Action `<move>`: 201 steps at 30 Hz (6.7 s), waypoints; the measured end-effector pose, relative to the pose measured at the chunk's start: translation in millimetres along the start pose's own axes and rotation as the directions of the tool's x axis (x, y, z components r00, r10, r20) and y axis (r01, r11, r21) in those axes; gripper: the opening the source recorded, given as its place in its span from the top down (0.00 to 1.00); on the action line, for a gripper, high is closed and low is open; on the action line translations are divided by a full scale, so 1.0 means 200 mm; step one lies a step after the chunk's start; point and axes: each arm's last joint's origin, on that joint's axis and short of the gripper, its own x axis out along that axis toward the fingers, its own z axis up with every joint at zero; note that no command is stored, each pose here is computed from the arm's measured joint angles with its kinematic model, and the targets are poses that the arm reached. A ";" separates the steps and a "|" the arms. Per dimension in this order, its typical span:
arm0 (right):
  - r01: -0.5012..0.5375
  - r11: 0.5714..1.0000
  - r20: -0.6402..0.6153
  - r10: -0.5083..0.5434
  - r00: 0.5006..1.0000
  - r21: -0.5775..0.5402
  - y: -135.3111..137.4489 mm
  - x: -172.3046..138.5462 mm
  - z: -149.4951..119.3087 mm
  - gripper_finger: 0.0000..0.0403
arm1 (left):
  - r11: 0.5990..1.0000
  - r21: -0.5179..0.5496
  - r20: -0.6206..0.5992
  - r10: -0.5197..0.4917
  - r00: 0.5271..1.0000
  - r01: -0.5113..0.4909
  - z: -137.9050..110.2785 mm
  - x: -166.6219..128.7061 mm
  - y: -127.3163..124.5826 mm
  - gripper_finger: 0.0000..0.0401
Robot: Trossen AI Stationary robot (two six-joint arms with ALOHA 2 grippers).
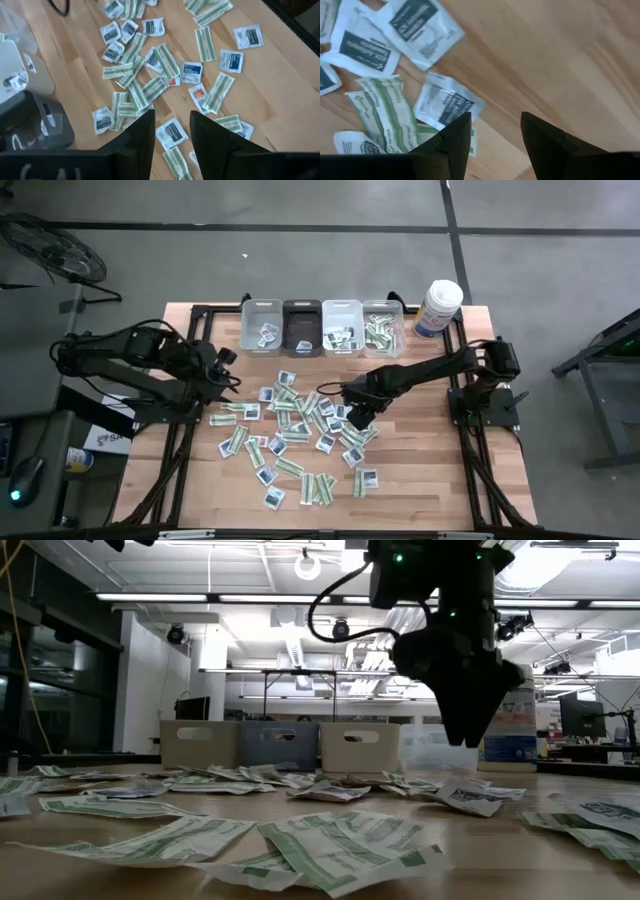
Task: Pick & Place First Aid Supplies
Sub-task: Put the black towelette pack into the white bin
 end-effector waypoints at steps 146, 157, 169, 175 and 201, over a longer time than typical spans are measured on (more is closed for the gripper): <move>-0.448 0.807 0.702 0.060 0.710 0.384 -0.52 -0.03 0.60 0.94 | 0.873 -0.463 0.423 0.369 0.827 -0.153 -0.49 0.08 -0.20 0.70; -0.452 0.820 0.701 0.090 0.707 0.351 -0.52 -0.07 0.59 0.64 | 0.872 -0.465 0.424 0.368 0.827 -0.150 -0.49 0.08 -0.20 0.70; -0.494 0.868 0.615 0.360 0.701 0.055 -0.44 -0.22 0.48 0.63 | 0.874 -0.464 0.425 0.366 0.828 -0.148 -0.49 0.08 -0.20 0.70; -0.455 0.886 0.481 0.436 0.760 -0.084 -0.29 -0.18 0.35 0.65 | 0.874 -0.463 0.425 0.365 0.828 -0.147 -0.49 0.08 -0.20 0.70; -0.092 0.789 0.359 0.376 0.854 -0.608 0.10 -0.12 -0.16 0.59 | 0.887 -0.446 0.423 0.329 0.844 -0.122 -0.50 0.09 -0.21 0.70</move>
